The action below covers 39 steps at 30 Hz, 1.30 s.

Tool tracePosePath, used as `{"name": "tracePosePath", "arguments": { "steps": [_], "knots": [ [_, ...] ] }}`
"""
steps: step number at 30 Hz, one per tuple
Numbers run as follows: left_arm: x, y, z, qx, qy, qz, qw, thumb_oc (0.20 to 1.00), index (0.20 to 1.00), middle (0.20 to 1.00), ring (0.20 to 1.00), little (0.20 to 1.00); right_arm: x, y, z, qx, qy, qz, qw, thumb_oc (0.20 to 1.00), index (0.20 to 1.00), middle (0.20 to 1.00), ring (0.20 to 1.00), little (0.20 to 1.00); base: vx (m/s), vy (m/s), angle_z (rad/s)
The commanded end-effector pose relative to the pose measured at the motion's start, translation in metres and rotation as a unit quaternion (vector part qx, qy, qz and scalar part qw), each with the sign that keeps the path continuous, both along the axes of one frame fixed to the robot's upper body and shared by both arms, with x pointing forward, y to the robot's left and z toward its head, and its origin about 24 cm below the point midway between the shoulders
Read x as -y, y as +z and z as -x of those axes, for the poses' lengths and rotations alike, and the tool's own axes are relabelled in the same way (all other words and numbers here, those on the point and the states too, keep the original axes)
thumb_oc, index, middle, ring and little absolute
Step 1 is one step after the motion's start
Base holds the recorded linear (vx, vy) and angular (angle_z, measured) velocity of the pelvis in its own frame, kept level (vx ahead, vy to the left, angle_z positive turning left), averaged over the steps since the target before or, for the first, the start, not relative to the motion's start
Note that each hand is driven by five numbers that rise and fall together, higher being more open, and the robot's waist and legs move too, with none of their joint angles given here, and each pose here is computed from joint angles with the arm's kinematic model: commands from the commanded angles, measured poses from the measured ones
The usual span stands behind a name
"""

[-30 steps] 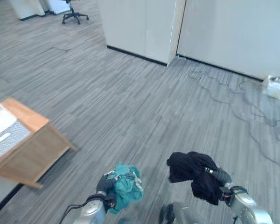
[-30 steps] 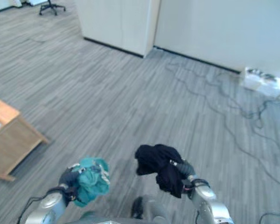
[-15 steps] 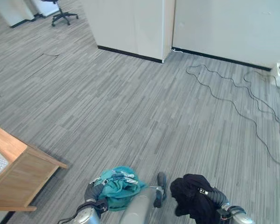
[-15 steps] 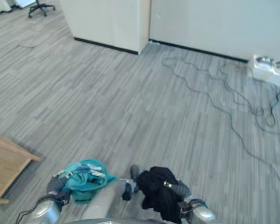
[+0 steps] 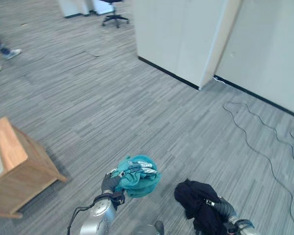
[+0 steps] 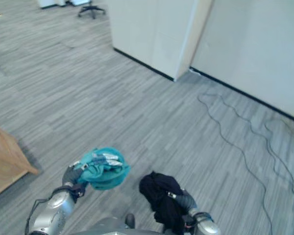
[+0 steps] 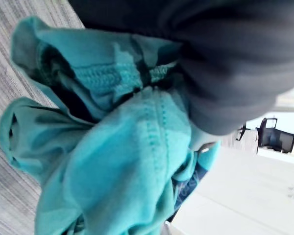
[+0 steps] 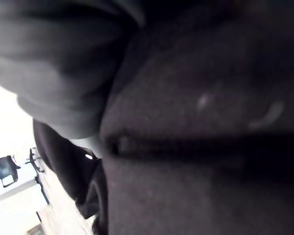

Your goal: Tidy up the quilt and then pick up the clothes from the bed and put them into the laundry hamper.

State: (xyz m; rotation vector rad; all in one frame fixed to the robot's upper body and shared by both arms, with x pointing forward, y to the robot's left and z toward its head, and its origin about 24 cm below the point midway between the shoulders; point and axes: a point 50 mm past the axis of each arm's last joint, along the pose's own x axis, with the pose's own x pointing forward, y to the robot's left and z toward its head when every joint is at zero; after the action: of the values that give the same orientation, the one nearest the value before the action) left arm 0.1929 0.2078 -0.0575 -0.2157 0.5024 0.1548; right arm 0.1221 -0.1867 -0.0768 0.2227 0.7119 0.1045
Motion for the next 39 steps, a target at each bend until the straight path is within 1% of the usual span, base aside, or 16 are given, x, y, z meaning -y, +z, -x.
{"name": "tracePosePath", "arguments": {
  "steps": [1, 8, 9, 11, 13, 17, 20, 24, 25, 27, 29, 31, 33, 34, 37, 39],
  "knots": [
    [-0.008, 0.013, 0.003, 0.031, -0.032, -0.013, 0.999, 0.2, 0.2, 0.2, 0.2, 0.2, 0.011, 0.024, -0.018, 0.08, -0.04, -0.018, 0.996, 0.2, 0.2, 0.2, 0.2, 0.2, 0.49, -0.102, 1.95],
    [-0.015, 0.012, 0.019, 0.017, -0.023, -0.016, 0.999, 0.2, 0.2, 0.2, 0.2, 0.2, 0.016, 0.022, -0.019, 0.073, -0.035, -0.026, 0.996, 0.2, 0.2, 0.2, 0.2, 0.2, 0.49, -0.203, 1.0],
    [-0.019, 0.011, 0.021, 0.01, -0.03, -0.016, 0.999, 0.2, 0.2, 0.2, 0.2, 0.2, 0.023, 0.021, -0.018, 0.065, -0.062, -0.028, 0.996, 0.2, 0.2, 0.2, 0.2, 0.2, 0.61, -0.351, 0.78],
    [-0.02, 0.011, 0.021, 0.008, -0.024, -0.005, 1.0, 0.2, 0.2, 0.2, 0.2, 0.2, 0.025, 0.024, -0.019, 0.066, -0.068, -0.018, 0.995, 0.2, 0.2, 0.2, 0.2, 0.2, 0.55, -0.242, 1.57],
    [-0.015, 0.013, 0.02, 0.015, -0.024, 0.015, 0.999, 0.2, 0.2, 0.2, 0.2, 0.2, 0.031, 0.028, -0.019, 0.073, -0.069, -0.008, 0.995, 0.2, 0.2, 0.2, 0.2, 0.2, 0.41, -0.168, 1.17],
    [-0.007, 0.013, 0.019, 0.022, -0.028, 0.025, 0.999, 0.2, 0.2, 0.2, 0.2, 0.2, 0.042, 0.03, -0.021, 0.077, -0.074, 0.013, 0.994, 0.2, 0.2, 0.2, 0.2, 0.2, 0.26, -0.18, 0.47],
    [0.01, 0.006, 0.017, 0.02, -0.04, 0.048, 0.998, 0.2, 0.2, 0.2, 0.2, 0.2, 0.054, 0.027, -0.028, 0.076, -0.1, 0.041, 0.991, 0.2, 0.2, 0.2, 0.2, 0.2, 0.31, -0.037, 0.63],
    [0.007, 0.005, 0.019, 0.024, -0.023, 0.048, 0.998, 0.2, 0.2, 0.2, 0.2, 0.2, 0.054, 0.029, -0.03, 0.076, -0.096, 0.04, 0.992, 0.2, 0.2, 0.2, 0.2, 0.2, 0.27, 0.003, -0.47],
    [0.001, 0.006, 0.021, 0.026, -0.004, 0.046, 0.999, 0.2, 0.2, 0.2, 0.2, 0.2, 0.051, 0.03, -0.028, 0.076, -0.08, 0.037, 0.993, 0.2, 0.2, 0.2, 0.2, 0.2, 0.27, -0.001, -0.58],
    [-0.006, 0.007, 0.027, 0.023, 0.011, 0.046, 0.999, 0.2, 0.2, 0.2, 0.2, 0.2, 0.049, 0.028, -0.021, 0.074, -0.078, 0.027, 0.994, 0.2, 0.2, 0.2, 0.2, 0.2, 0.53, 0.086, -0.65],
    [-0.008, 0.005, 0.034, 0.018, 0.002, 0.041, 0.999, 0.2, 0.2, 0.2, 0.2, 0.2, 0.051, 0.025, -0.01, 0.075, -0.085, 0.02, 0.993, 0.2, 0.2, 0.2, 0.2, 0.2, 0.61, 0.19, -0.31],
    [-0.005, 0.004, 0.04, 0.011, -0.026, 0.029, 0.999, 0.2, 0.2, 0.2, 0.2, 0.2, 0.053, 0.021, -0.001, 0.078, -0.101, 0.014, 0.992, 0.2, 0.2, 0.2, 0.2, 0.2, 0.54, 0.168, -0.2],
    [-0.008, 0.002, 0.041, 0.005, -0.028, 0.02, 0.999, 0.2, 0.2, 0.2, 0.2, 0.2, 0.055, 0.019, 0.001, 0.07, -0.112, 0.013, 0.991, 0.2, 0.2, 0.2, 0.2, 0.2, 0.44, 0.193, -0.1],
    [-0.012, 0.004, 0.037, 0.012, -0.022, 0.012, 1.0, 0.2, 0.2, 0.2, 0.2, 0.2, 0.054, 0.016, 0.001, 0.065, -0.11, 0.009, 0.992, 0.2, 0.2, 0.2, 0.2, 0.2, 0.47, 0.265, -0.09],
    [-0.013, 0.015, 0.022, 0.033, -0.005, 0.014, 0.999, 0.2, 0.2, 0.2, 0.2, 0.2, 0.043, 0.013, 0.002, 0.066, -0.068, 0.013, 0.995, 0.2, 0.2, 0.2, 0.2, 0.2, 0.35, 0.296, -0.25],
    [-0.01, 0.014, 0.017, 0.028, -0.016, 0.005, 0.999, 0.2, 0.2, 0.2, 0.2, 0.2, 0.038, 0.014, 0.001, 0.064, -0.078, 0.014, 0.995, 0.2, 0.2, 0.2, 0.2, 0.2, 0.4, 0.459, -0.1]
  ]
}}
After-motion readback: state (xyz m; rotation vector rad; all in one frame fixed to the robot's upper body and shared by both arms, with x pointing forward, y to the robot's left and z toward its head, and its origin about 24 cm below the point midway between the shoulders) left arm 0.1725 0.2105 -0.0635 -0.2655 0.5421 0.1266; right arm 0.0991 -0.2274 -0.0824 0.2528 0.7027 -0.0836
